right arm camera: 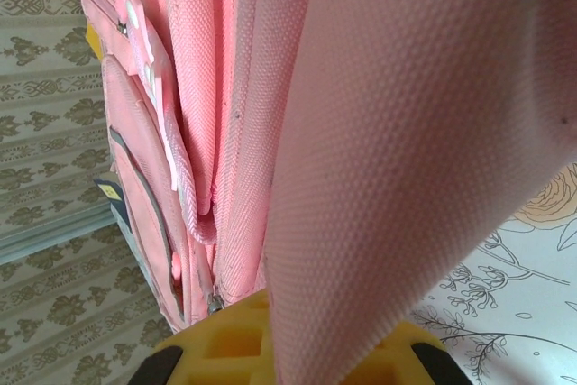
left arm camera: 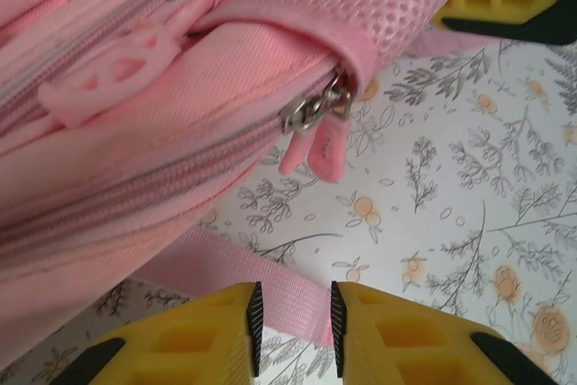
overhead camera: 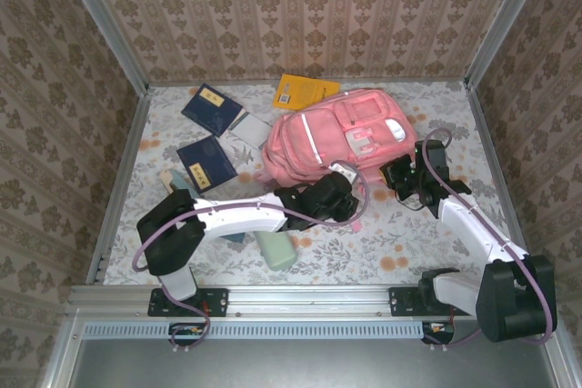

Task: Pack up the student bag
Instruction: Unzip the student bag at the top-right of the table.

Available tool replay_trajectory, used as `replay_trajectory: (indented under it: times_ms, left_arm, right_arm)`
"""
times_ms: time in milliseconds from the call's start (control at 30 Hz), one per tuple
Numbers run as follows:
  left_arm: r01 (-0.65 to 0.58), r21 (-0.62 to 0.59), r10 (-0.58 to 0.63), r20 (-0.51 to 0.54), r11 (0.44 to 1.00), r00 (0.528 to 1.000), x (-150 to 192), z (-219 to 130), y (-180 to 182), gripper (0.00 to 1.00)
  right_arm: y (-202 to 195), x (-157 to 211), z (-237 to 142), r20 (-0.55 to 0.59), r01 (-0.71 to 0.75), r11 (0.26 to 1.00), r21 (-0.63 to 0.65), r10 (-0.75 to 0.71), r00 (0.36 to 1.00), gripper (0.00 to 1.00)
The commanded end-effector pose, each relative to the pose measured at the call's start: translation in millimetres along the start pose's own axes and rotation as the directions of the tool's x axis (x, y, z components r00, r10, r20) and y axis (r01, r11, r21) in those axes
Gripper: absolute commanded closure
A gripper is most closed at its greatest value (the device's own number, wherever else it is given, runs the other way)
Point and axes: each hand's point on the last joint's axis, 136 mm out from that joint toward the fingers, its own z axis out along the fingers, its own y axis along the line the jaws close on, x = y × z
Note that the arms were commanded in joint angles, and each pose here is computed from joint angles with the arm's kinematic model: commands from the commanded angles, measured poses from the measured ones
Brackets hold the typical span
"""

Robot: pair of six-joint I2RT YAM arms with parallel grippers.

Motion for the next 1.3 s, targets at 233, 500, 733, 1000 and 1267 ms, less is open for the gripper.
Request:
replay_trajectory:
  times_ms: [233, 500, 733, 1000, 1267]
  left_arm:
    - [-0.025, -0.174, 0.036, 0.061, 0.984, 0.998, -23.5, 13.7, 29.6, 0.67]
    - [-0.091, -0.185, 0.100, 0.039, 0.979, 0.994, -23.5, 29.6, 25.5, 0.68]
    - [-0.109, -0.171, 0.118, 0.049, 0.979, 0.992, -30.9, 42.0, 16.5, 0.54]
    - [-0.074, -0.324, 0.092, 0.042, 0.943, 0.995, -38.6, 44.2, 44.7, 0.52]
    - [0.021, -0.378, 0.006, 0.070, 0.926, 0.998, -35.3, 15.6, 79.6, 0.65]
  right_arm:
    - [43.3, 11.8, -13.5, -0.057, -0.032, 0.992, -0.124, 0.025, 0.998, 1.00]
    - [48.5, 12.2, -12.3, -0.064, -0.033, 0.990, -0.135, 0.024, 0.998, 1.00]
    - [49.9, 14.1, -12.5, -0.073, -0.036, 0.990, -0.136, 0.027, 0.997, 1.00]
    - [49.9, 15.9, -12.2, -0.084, -0.040, 0.989, -0.140, 0.029, 0.996, 1.00]
    - [45.6, 14.3, -13.0, -0.070, -0.030, 0.992, -0.126, 0.021, 0.997, 1.00]
